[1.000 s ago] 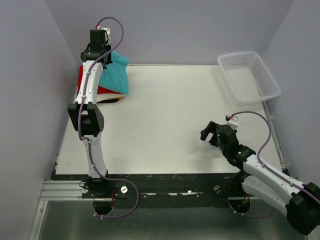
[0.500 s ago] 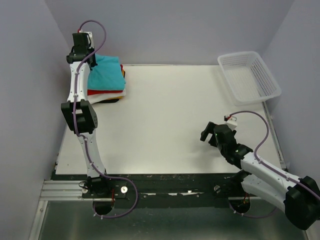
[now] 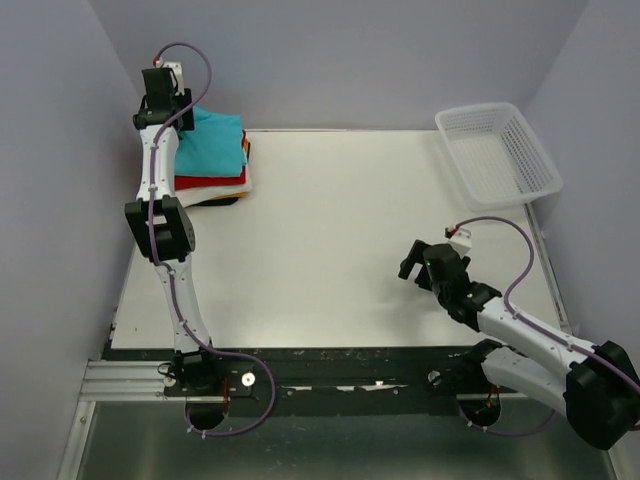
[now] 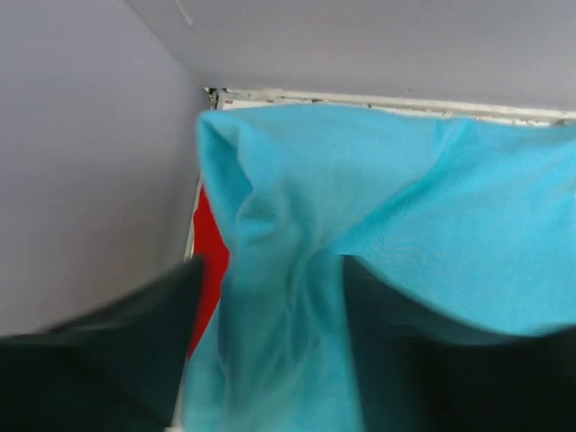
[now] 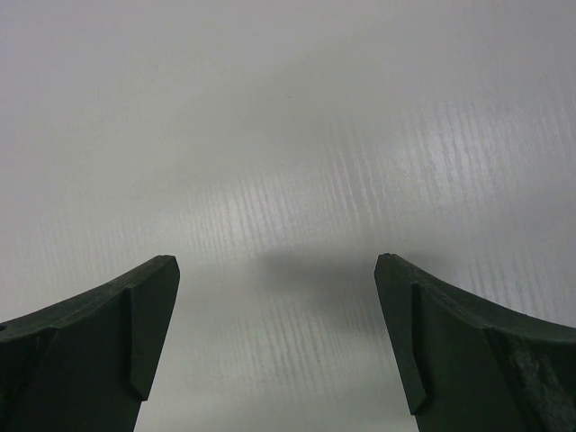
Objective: Fold and stack the t-shirts
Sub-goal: Put the neatly folded tshirt into the corner of the board with the left arm, then reset both arms
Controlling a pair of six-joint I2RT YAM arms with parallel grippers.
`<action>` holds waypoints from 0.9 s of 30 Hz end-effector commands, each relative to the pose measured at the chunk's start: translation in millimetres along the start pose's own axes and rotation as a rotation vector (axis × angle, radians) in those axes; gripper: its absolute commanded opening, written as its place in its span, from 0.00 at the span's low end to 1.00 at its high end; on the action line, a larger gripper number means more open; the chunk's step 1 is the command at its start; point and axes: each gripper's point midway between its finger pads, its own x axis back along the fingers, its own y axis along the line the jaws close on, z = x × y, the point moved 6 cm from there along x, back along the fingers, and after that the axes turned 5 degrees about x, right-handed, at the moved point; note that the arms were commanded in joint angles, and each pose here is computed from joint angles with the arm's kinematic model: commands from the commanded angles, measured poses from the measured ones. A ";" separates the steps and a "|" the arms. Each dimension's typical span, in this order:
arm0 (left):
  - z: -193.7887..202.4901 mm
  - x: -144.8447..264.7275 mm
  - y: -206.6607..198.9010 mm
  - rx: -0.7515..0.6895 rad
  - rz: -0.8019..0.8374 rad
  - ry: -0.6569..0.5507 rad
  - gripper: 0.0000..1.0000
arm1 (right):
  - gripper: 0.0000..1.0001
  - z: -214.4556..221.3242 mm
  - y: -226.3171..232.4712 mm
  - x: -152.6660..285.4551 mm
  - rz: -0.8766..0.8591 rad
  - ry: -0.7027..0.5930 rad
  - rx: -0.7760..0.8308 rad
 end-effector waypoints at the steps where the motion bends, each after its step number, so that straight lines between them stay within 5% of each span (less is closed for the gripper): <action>1: -45.8 24.7 14.0 0.017 -0.064 -0.155 0.98 | 1.00 -8.6 5.0 4.1 -0.010 -0.010 -0.017; 9: -75.6 146.3 -32.1 0.323 0.228 -0.180 0.99 | 1.00 -28.4 11.6 17.7 -0.068 -0.070 -0.019; 13: -48.5 209.2 -68.6 0.464 0.359 -0.159 0.99 | 1.00 -30.7 16.8 22.1 -0.124 -0.082 -0.031; 20: 96.8 290.8 -139.1 0.433 0.522 -0.133 0.99 | 1.00 -22.9 17.0 27.1 -0.176 -0.067 -0.040; 27: 235.3 331.3 -148.9 0.422 0.582 0.012 0.99 | 1.00 -22.5 12.8 34.5 -0.217 -0.128 -0.084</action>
